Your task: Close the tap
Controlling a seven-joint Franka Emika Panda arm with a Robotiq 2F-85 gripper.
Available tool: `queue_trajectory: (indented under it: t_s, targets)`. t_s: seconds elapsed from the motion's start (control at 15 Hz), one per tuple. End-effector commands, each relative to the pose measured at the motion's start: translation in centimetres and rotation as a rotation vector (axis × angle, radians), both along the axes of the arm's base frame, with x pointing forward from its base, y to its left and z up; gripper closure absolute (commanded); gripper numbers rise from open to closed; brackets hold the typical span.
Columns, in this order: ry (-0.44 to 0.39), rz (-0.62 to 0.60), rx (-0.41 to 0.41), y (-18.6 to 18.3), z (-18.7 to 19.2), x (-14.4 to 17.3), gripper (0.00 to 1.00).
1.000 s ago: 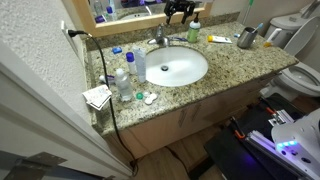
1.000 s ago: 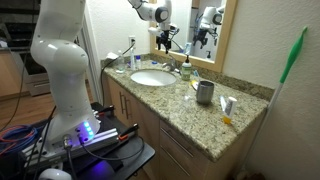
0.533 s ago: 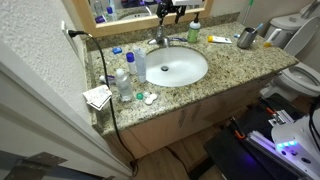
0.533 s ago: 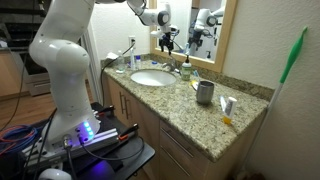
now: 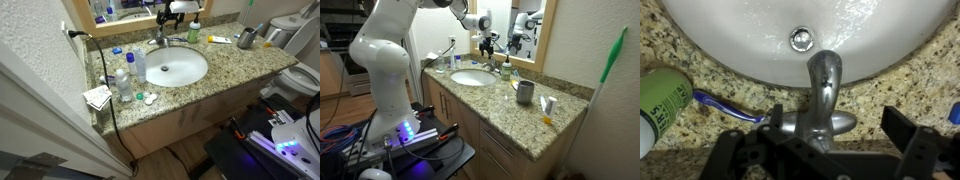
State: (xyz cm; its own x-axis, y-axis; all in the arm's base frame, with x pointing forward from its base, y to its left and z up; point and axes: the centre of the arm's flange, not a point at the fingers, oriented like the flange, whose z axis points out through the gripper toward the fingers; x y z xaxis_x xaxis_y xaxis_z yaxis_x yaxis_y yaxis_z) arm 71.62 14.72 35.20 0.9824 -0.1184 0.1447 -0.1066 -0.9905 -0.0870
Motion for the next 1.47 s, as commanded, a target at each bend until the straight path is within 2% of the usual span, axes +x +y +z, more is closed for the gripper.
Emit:
queue_trajectory:
  t_s: [0.0, 0.2, 0.47, 0.53, 0.67, 1.27, 1.4]
  targets:
    - [-0.05, -0.015, 0.015, 0.4, -0.6, 2.6, 0.0]
    - [-0.102, -0.028, 0.01, 0.4, -0.1, 3.7, 0.0]
    - [-0.108, -0.019, 0.021, 0.5, 0.1, 4.3, 0.0]
    - [-0.101, -0.014, 0.031, 0.5, 0.2, 4.3, 0.25]
    - [-0.112, -0.021, 0.033, 0.5, 0.6, 4.4, 0.32]
    - [-0.097, -0.047, 0.025, 0.0, 1.0, 4.2, 0.95]
    - [-0.087, -0.068, 0.021, -0.1, 0.7, 4.1, 0.93]
